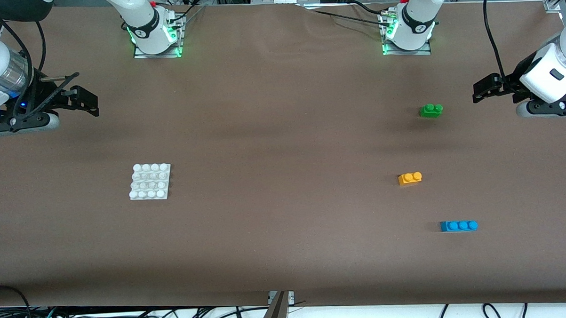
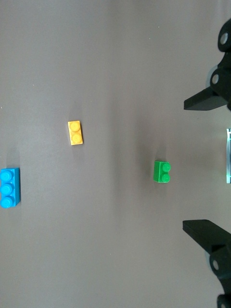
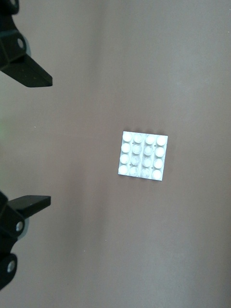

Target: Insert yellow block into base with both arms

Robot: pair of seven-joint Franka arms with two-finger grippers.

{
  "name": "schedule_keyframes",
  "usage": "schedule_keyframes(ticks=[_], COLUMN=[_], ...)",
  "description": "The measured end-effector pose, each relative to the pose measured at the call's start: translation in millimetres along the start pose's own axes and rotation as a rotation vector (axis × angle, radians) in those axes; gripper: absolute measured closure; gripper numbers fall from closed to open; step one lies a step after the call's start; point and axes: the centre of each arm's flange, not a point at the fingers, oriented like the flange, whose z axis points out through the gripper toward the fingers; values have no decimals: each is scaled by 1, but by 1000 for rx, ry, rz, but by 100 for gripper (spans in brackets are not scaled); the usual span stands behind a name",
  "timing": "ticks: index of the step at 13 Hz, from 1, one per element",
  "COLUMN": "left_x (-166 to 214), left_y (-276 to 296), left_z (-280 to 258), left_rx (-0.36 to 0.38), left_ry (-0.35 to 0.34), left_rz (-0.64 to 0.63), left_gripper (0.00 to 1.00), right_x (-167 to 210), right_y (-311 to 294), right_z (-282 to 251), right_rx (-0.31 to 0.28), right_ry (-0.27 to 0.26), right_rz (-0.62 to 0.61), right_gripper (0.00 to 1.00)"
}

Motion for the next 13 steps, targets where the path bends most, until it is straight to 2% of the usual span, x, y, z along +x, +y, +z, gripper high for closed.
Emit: schedule_keyframes(ticks=[13], left_x=[0], left_y=[0], left_z=[0], left_rx=[0], left_ry=[-1], left_rz=[0], left_gripper=[0], right_x=[2], right_y=[14], right_z=[2], right_rx=[1], right_ry=[-2], right_rz=[25], right_gripper=[0])
